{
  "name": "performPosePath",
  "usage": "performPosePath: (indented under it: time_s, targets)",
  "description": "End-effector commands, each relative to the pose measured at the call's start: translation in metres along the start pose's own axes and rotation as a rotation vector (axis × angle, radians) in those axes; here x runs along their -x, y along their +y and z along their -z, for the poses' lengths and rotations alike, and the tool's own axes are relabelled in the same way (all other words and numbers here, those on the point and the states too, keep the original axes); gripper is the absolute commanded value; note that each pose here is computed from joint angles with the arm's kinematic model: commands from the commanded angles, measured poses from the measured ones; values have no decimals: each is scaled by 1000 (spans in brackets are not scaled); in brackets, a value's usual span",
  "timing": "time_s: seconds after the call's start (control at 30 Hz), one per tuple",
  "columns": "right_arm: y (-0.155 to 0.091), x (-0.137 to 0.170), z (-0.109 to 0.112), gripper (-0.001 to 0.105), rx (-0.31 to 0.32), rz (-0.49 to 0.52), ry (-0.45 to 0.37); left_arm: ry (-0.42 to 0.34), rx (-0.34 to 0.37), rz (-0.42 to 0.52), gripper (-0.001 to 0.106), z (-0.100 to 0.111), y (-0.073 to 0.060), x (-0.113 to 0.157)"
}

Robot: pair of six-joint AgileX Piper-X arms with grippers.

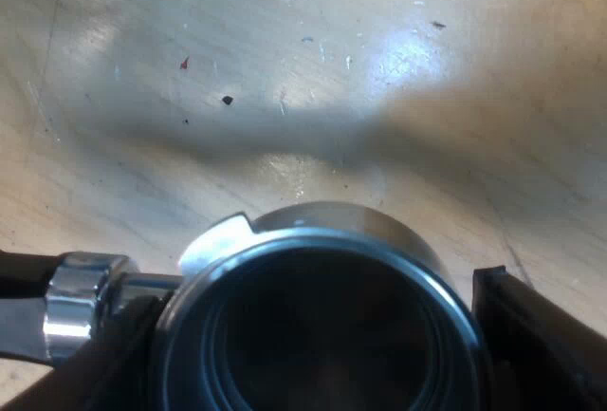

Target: Put the handle in the coffee machine

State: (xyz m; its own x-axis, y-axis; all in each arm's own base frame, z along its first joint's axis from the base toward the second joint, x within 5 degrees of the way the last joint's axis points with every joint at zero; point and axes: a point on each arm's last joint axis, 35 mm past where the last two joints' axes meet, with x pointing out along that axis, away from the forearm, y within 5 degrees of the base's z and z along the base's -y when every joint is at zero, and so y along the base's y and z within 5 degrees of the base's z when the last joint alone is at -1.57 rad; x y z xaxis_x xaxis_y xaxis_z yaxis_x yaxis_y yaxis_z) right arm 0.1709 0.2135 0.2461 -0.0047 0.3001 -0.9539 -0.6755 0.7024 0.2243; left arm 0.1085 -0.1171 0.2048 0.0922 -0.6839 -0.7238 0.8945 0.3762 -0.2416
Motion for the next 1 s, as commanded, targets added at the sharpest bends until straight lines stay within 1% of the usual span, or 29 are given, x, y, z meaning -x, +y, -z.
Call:
performPosePath:
  time_s: [0.03,0.2,0.27,0.3,0.33,0.37,0.43,0.47,0.5,0.53,0.57,0.6,0.63,0.83,0.9,1.0]
  targets:
    - [1,5,-1,0,-3,-33,-21,-20,-21,7,81,-3,-1,0]
    - [1,5,-1,0,-3,-33,-21,-18,-20,8,81,-2,-1,0]
    - [1,5,-1,0,-3,-33,-21,-18,-20,8,78,-2,-1,0]
    - [1,5,-1,0,-3,-33,-21,-18,-20,8,74,-2,-1,0]
    - [1,5,-1,0,-3,-33,-21,-16,-17,8,67,-2,-1,0]
    - [1,5,-1,0,-3,-33,-21,-16,-15,8,64,-2,-1,0]
    - [1,5,-1,0,-3,-33,-21,-12,11,9,46,-2,-1,0]
    - [1,5,-1,0,-3,-33,-21,-12,14,9,43,-2,-1,0]
    - [1,5,-1,0,-3,-33,-21,-12,18,12,36,-2,-1,0]
    - [1,5,-1,0,-3,-33,-21,-12,18,12,36,-2,-1,0]
    - [1,5,-1,0,-4,-33,-18,-14,20,21,23,-2,-2,0]
    - [1,5,-1,0,-6,-33,-19,-15,30,25,14,-2,-2,0]
    - [1,5,-1,0,-12,-33,-19,-15,37,29,1,-2,-2,0]
    - [1,5,-1,0,-14,-33,-19,-18,37,42,0,-2,-2,0]
    - [0,5,-1,0,-32,-25,-20,-22,36,69,0,-2,-3,0]
    - [0,5,-1,0,-34,-26,-20,-26,36,91,0,-2,-4,0]
